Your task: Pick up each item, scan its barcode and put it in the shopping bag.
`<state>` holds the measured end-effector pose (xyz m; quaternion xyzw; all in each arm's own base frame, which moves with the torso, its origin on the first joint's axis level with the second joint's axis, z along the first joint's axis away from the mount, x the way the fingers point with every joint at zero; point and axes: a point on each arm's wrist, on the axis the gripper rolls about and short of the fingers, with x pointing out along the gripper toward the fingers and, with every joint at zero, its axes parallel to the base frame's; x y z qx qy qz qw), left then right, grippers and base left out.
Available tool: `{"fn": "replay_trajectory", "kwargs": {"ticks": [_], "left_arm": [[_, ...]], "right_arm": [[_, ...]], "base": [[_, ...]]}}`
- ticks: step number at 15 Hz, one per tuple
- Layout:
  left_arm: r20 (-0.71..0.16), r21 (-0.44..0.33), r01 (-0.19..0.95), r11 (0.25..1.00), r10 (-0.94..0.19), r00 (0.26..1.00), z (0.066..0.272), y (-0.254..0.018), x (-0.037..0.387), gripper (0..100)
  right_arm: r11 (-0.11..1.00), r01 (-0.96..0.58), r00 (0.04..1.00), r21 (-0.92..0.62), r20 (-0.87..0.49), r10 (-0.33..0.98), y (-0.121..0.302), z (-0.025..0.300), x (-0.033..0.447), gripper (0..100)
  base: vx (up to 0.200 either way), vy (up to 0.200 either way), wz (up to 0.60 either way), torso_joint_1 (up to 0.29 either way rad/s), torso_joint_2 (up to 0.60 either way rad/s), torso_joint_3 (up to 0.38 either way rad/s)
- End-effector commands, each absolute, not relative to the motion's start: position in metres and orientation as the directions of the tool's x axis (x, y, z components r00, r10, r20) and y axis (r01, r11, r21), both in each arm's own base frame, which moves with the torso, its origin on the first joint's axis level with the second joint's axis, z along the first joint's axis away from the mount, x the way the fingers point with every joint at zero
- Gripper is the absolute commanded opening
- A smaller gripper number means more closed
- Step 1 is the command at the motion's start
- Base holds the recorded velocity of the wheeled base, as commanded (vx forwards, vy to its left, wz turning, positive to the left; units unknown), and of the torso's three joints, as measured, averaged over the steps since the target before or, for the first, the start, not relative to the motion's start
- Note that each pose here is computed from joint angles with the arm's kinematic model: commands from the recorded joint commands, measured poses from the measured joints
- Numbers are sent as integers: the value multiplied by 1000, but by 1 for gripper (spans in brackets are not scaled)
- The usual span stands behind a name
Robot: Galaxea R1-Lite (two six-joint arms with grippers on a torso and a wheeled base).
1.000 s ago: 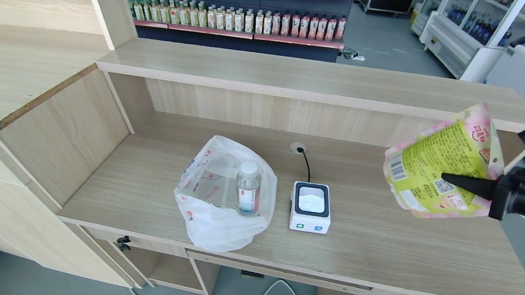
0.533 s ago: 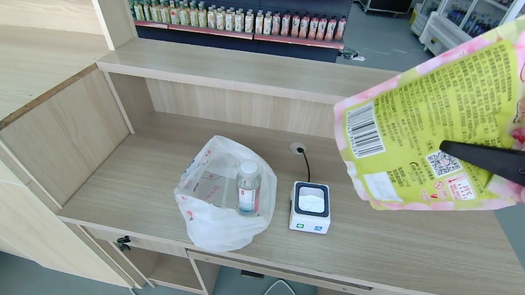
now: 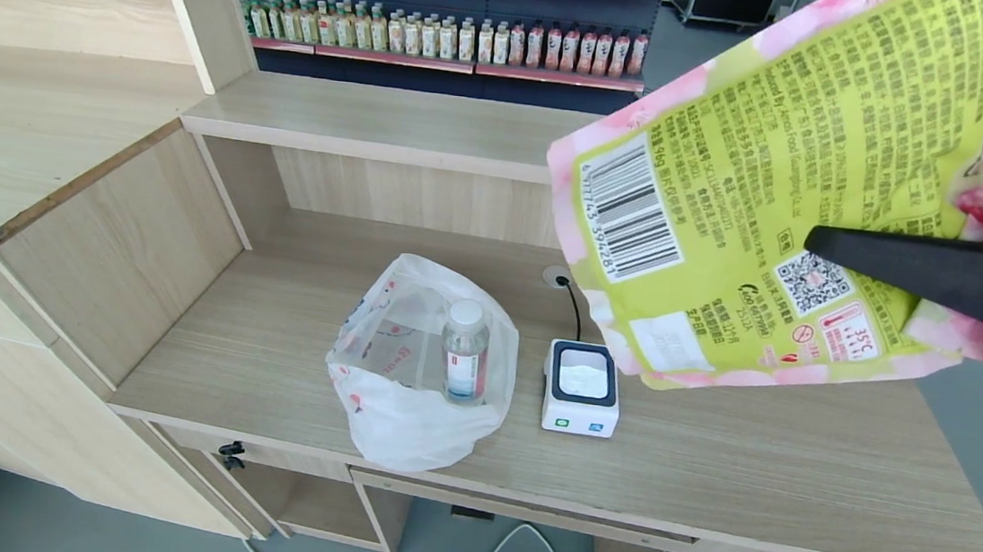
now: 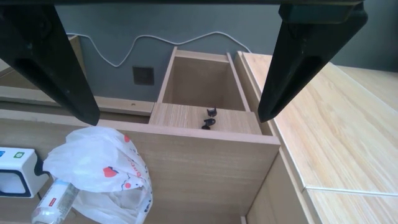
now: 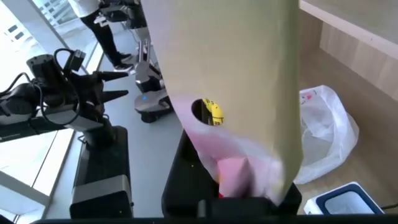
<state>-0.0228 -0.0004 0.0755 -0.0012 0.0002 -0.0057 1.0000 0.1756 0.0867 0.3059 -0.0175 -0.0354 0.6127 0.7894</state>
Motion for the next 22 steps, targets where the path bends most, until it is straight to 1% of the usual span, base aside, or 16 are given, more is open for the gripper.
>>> {"fn": "replay_trajectory", "kwargs": {"ticks": [1,4,6,8,10,12,17,22], "left_arm": [[0,-3,12,1000,-12,1000,75,0,-23,100],[0,-2,12,1000,-12,1000,75,0,-23,100],[0,-3,11,1000,-11,1000,75,0,-23,100],[0,-3,11,1000,-11,1000,75,0,-23,100],[0,-3,12,1000,-12,1000,75,0,-23,100],[0,-2,11,1000,-11,1000,75,0,-23,100],[0,-3,11,1000,-11,1000,75,0,-23,100],[0,-3,11,1000,-11,1000,75,0,-23,100]], "right_arm": [[241,-965,236,-104,58,970,85,314,166,0],[241,-957,227,-162,100,969,80,331,151,0],[241,-957,228,-162,99,969,75,334,138,0],[242,-959,231,-149,90,969,72,334,130,0],[267,-954,261,-137,55,964,70,327,125,0],[256,-956,254,-142,32,967,70,327,121,0],[180,-964,186,-198,-13,982,74,332,108,0],[183,-960,188,-212,0,982,70,348,99,0]], "base": [[0,0,0,0,0,0],[0,0,0,0,0,0],[0,0,0,0,0,0],[0,0,0,0,0,0],[0,0,0,0,0,0],[0,0,0,0,0,0],[0,0,0,0,0,0],[0,0,0,0,0,0]]}}
